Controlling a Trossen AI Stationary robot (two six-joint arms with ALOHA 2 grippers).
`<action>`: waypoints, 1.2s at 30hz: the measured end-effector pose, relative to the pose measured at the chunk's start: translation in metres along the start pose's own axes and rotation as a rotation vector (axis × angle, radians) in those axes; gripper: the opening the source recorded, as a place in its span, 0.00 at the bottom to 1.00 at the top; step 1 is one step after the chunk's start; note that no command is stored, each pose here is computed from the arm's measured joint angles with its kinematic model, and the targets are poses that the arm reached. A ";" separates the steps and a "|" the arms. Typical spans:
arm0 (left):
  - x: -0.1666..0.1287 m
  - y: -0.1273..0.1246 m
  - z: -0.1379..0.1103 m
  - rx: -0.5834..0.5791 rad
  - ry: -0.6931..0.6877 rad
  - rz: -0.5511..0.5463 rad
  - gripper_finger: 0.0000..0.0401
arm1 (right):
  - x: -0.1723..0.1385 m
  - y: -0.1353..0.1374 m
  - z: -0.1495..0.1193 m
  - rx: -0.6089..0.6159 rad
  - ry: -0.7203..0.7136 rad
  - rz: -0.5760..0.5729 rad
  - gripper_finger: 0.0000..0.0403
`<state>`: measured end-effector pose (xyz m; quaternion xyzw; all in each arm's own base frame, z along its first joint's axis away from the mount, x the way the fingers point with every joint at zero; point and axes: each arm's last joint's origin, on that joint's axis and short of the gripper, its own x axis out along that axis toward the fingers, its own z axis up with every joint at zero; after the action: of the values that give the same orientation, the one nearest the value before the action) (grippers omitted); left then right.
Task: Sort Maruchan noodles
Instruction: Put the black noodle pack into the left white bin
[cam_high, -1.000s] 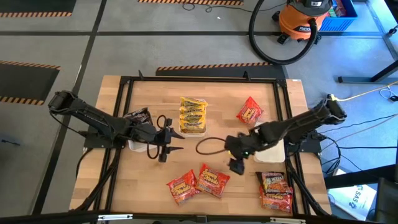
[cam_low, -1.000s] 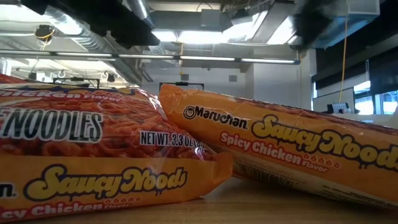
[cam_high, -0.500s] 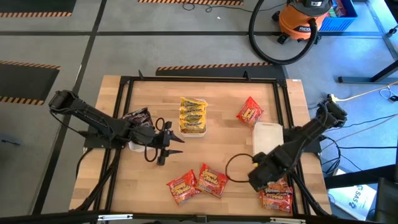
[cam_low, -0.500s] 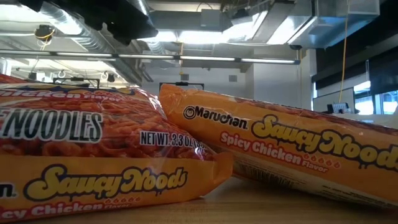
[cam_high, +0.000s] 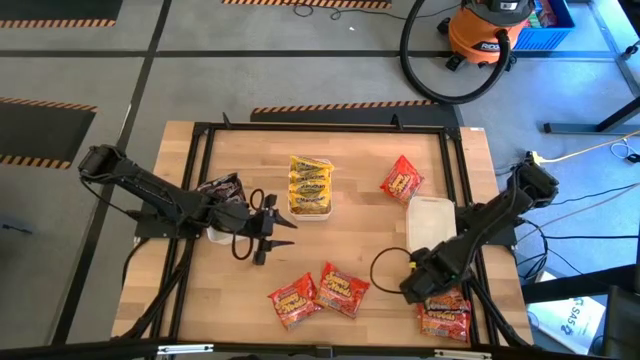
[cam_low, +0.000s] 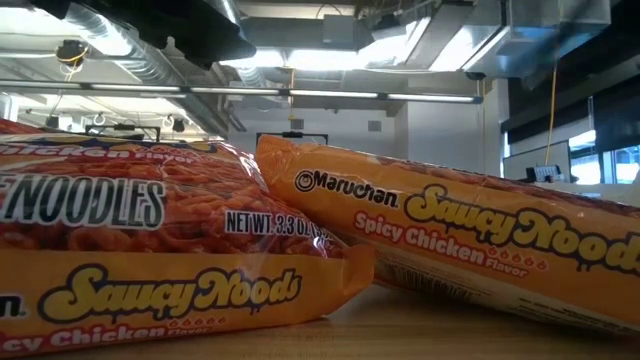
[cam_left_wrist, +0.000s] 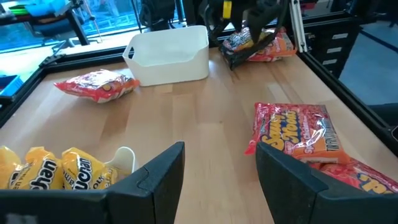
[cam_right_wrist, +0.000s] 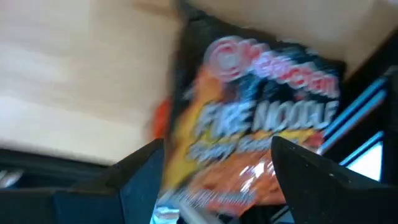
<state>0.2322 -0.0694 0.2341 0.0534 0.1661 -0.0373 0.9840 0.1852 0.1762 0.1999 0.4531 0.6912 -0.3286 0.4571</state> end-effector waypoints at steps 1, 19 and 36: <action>0.000 0.000 0.000 0.000 0.000 0.000 0.47 | 0.005 -0.001 0.002 0.004 0.002 0.001 0.68; 0.000 0.000 0.000 0.001 0.001 0.000 0.47 | 0.029 -0.007 0.015 0.027 0.017 0.038 0.56; 0.000 0.000 0.000 0.000 0.002 0.000 0.47 | 0.029 -0.004 0.018 -0.099 -0.128 0.101 0.01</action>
<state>0.2322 -0.0694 0.2339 0.0535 0.1670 -0.0371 0.9838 0.1826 0.1685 0.1664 0.4423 0.6522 -0.2989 0.5382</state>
